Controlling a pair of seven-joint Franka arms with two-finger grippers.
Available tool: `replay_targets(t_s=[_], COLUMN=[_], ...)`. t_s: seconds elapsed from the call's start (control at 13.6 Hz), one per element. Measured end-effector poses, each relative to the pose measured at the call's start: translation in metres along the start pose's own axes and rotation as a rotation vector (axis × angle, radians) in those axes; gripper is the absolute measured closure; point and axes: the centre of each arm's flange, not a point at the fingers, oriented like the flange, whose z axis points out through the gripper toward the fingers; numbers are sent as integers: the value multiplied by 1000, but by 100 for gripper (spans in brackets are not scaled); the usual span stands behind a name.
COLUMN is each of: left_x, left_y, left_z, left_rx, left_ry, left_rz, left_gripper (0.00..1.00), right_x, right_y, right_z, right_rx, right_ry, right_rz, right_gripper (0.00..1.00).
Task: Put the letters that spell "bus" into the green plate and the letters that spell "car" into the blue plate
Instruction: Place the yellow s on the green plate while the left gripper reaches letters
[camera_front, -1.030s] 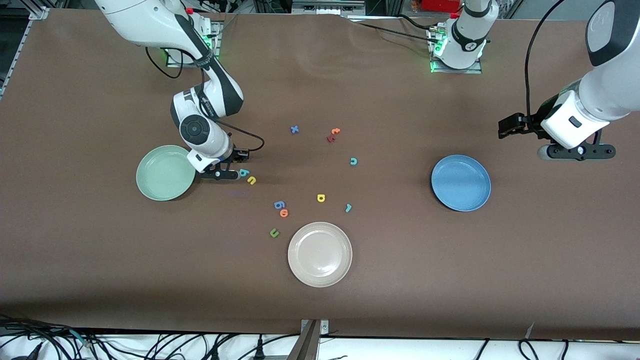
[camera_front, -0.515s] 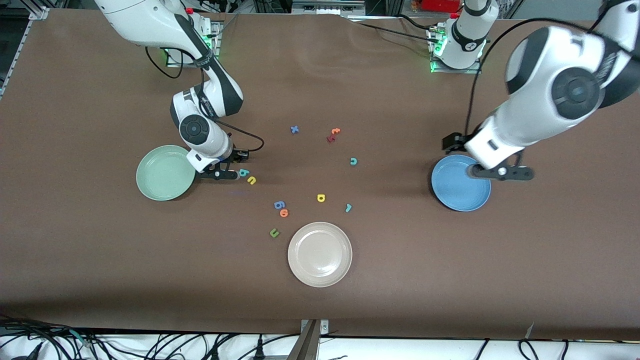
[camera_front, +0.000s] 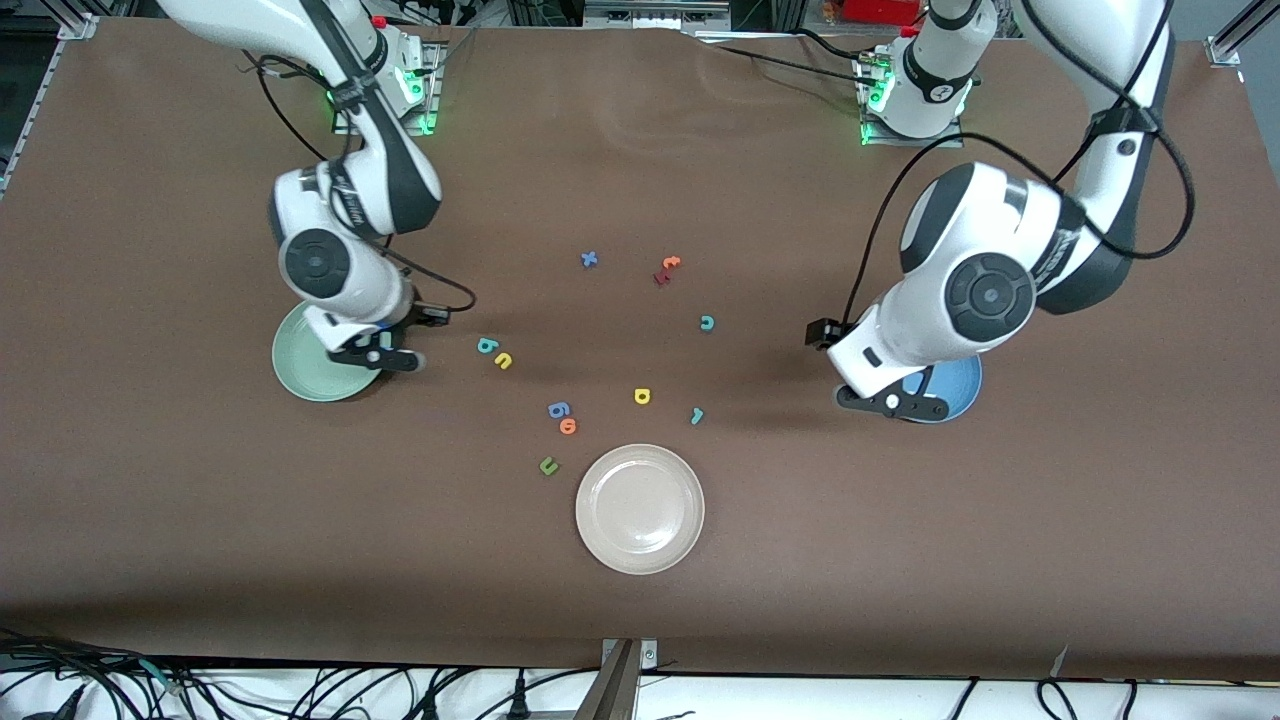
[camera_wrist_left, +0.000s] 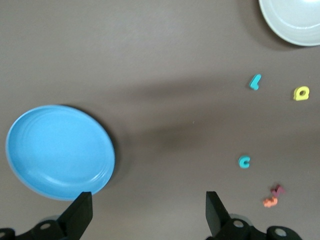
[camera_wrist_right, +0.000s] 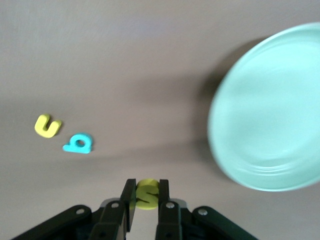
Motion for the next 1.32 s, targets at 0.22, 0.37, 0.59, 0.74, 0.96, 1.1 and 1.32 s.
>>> replay_targets(t_s=[0.22,0.37,0.59,0.74,0.96,1.1,1.32], left_x=[15,23,22,19,16,10,4], left_y=[29,58,100,113,123,129,138], left_z=[32,55,82,96,128,143,150], left_rx=[-9,-22,-35,-30,-37,-32,-26], left_ry=[35,81,114,104,120,116,110], left_rz=[26,-5,-41,-42,-51,-44,-37], left_gripper=[0,0,0,0,0,0,0], right_x=[26,37,53,62,68,68,68], right_y=[68,112,155,170,187,194,194], right_z=[-17,-8,22,51,89,101,104], right_rx=[-9,-19,-25,-32,-39,-40,-40], right_ry=[7,-8,-21,-24,-58,-77,-82], right_rz=[-42,-77,-121,-142,-179,-183,-188], right_gripper=[78,78,78,78,78,78,73])
